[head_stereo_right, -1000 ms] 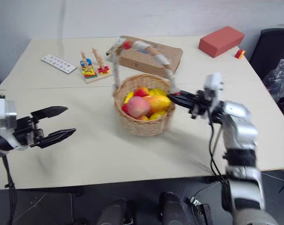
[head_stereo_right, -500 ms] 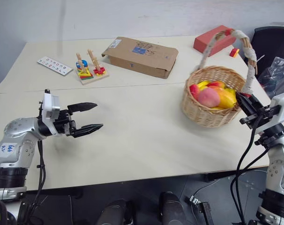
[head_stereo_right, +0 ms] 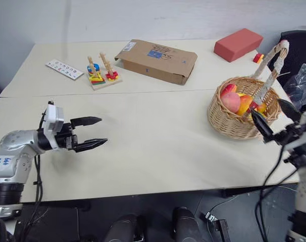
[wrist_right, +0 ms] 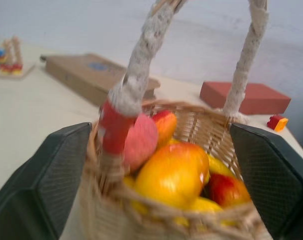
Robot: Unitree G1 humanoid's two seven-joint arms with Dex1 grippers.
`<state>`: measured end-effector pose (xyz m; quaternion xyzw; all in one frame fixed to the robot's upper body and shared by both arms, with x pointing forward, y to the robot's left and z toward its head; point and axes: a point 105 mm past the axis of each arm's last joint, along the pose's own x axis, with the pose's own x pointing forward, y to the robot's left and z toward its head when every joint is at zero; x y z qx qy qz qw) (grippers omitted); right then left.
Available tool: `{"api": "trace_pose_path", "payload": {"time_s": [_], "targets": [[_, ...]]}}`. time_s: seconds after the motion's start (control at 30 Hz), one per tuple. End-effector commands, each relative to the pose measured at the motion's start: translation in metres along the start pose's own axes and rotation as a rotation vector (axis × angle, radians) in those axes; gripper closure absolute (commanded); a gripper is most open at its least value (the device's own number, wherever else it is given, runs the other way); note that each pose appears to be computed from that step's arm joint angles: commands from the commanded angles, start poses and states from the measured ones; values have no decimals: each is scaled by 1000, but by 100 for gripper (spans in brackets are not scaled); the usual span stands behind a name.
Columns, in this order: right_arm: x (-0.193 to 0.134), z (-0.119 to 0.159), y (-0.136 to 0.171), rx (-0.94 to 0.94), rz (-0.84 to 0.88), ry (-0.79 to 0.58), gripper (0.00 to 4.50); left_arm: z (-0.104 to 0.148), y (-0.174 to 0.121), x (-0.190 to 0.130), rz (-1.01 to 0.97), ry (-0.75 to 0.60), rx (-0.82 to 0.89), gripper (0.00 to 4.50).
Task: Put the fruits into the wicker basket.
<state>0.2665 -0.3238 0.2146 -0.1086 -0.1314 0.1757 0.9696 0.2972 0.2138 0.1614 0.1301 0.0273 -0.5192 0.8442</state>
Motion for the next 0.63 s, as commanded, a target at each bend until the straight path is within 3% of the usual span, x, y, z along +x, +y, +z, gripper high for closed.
{"api": "trace_pose_path", "payload": {"time_s": [0.03,0.17,0.3,0.4,0.63], "targets": [[-17,20,7,-91,147,30,4,-3,0,-17,44,47,101,0],[-26,5,46,-126,481,162,4,-26,-10,-39,97,132,76,0],[-10,-14,108,-41,740,125,4,-33,-22,-49,134,162,81,0],[6,-31,130,19,772,75,4,-39,-35,-53,128,203,63,0],[45,-59,137,-49,783,3,4,-47,-51,-62,156,239,31,0]]}}
